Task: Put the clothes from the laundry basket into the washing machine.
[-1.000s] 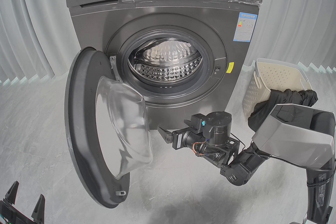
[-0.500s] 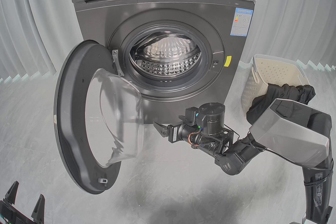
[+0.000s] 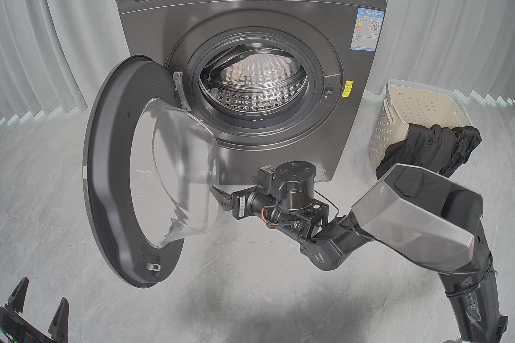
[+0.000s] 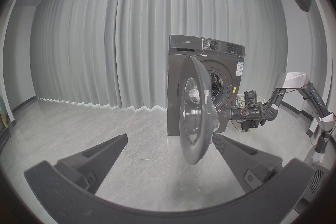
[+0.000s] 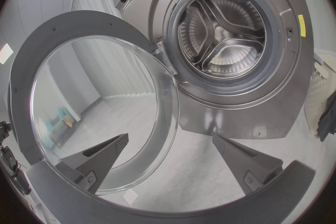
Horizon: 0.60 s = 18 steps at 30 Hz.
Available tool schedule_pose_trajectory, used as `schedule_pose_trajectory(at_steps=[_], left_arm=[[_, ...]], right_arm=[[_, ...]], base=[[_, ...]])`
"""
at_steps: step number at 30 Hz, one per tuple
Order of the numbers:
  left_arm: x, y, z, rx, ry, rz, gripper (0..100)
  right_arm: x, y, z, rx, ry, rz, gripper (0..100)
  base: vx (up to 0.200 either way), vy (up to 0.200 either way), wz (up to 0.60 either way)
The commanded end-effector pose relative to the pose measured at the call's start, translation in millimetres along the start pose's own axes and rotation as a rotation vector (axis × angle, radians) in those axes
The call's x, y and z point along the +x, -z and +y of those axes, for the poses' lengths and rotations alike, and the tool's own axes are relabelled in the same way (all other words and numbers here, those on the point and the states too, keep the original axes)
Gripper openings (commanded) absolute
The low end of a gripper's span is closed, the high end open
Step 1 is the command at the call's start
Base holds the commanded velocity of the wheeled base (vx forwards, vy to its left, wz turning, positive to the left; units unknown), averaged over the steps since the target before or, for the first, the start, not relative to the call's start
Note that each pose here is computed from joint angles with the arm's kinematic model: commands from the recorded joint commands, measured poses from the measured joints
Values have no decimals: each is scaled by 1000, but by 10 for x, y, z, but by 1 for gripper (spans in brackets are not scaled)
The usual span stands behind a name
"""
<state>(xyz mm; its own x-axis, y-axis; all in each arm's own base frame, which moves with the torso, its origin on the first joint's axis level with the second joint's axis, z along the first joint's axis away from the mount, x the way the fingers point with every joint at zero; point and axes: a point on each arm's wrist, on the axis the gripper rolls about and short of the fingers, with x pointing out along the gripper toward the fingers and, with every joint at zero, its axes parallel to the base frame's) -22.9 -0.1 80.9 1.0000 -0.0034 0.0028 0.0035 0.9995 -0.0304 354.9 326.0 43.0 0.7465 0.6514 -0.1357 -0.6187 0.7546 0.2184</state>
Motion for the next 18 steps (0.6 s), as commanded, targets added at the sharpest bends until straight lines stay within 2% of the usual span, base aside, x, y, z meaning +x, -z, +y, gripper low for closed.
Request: schedule_pose_trajectory(at_steps=[1,6,16,18], left_arm=[[-1,48,1,0,-2,0,100],[-1,48,1,0,0,0,100],[-1,48,1,-2,0,0,100],[-1,48,1,-3,0,0,100]], right_arm=[[146,137,174,-2,-41,-8,100],[208,99,280,2,-57,-35,100],[218,78,222,5,-45,-43,100],[228,122,164,5,-34,-39,100]], base=[[0,0,0],[0,0,0],[0,0,0],[0,0,0]])
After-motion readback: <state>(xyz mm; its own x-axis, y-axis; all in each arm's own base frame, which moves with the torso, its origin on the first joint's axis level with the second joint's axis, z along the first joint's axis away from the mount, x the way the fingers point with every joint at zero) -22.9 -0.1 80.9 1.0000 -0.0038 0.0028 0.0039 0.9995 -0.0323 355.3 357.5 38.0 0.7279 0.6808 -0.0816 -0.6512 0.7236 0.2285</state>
